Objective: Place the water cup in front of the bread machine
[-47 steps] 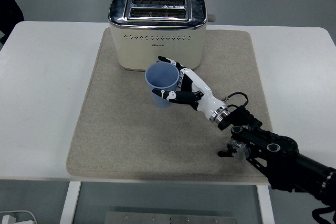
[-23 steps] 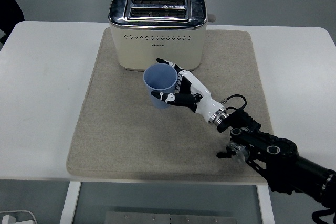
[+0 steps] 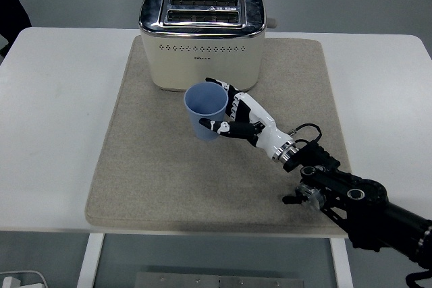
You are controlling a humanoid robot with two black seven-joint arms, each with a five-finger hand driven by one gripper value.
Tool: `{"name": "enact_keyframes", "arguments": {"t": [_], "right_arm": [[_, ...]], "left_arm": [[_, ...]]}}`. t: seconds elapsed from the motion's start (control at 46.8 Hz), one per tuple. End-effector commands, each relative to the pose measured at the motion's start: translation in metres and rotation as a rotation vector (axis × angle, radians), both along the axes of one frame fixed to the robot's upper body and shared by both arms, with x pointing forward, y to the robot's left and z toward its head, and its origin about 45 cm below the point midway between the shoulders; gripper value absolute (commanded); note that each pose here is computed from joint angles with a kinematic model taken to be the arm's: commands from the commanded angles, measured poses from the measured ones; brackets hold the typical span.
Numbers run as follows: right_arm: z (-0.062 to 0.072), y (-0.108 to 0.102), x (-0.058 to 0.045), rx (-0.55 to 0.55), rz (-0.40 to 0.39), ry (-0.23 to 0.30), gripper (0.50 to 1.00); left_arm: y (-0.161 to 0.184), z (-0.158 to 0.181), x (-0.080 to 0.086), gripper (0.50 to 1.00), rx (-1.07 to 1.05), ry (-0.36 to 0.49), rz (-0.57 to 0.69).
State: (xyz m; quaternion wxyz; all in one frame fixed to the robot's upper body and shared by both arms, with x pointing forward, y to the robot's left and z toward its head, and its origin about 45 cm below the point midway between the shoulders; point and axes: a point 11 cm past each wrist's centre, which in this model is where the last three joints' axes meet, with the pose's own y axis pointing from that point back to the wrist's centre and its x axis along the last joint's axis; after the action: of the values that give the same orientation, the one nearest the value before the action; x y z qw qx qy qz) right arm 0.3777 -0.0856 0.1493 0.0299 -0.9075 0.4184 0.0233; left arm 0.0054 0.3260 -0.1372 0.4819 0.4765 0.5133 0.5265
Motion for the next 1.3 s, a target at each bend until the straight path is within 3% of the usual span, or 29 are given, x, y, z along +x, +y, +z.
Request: {"name": "enact_keyframes", "arguments": {"t": [0.0, 0.171, 0.62, 0.833, 1.047, 1.282], "right_arm": [[-0.002, -0.005, 0.001, -0.007, -0.008, 0.003, 0.913], [-0.003, -0.007, 0.001, -0.009, -0.013, 0.007, 0.915], [-0.004, -0.037, 0.008, -0.046, -0.04, 0.003, 0.915], [-0.004, -0.053, 0.013, -0.016, -0.074, 0.033, 0.915], [-0.002, -0.078, 0.02, -0.042, -0.111, 0.027, 0.915], [0.007, -0.12, 0.032, -0.044, -0.201, 0.035, 0.915]], "left_arm": [[0.0, 0.0, 0.0, 1.0, 0.0, 0.0, 0.0], [0.0, 0.0, 0.0, 1.0, 0.0, 0.0, 0.0], [0.0, 0.0, 0.0, 1.0, 0.0, 0.0, 0.0], [-0.001, 0.0, 0.0, 1.0, -0.001, 0.0, -0.002], [0.0, 0.0, 0.0, 1.0, 0.0, 0.0, 0.0], [0.0, 0.0, 0.0, 1.0, 0.0, 0.001, 0.0]]}}
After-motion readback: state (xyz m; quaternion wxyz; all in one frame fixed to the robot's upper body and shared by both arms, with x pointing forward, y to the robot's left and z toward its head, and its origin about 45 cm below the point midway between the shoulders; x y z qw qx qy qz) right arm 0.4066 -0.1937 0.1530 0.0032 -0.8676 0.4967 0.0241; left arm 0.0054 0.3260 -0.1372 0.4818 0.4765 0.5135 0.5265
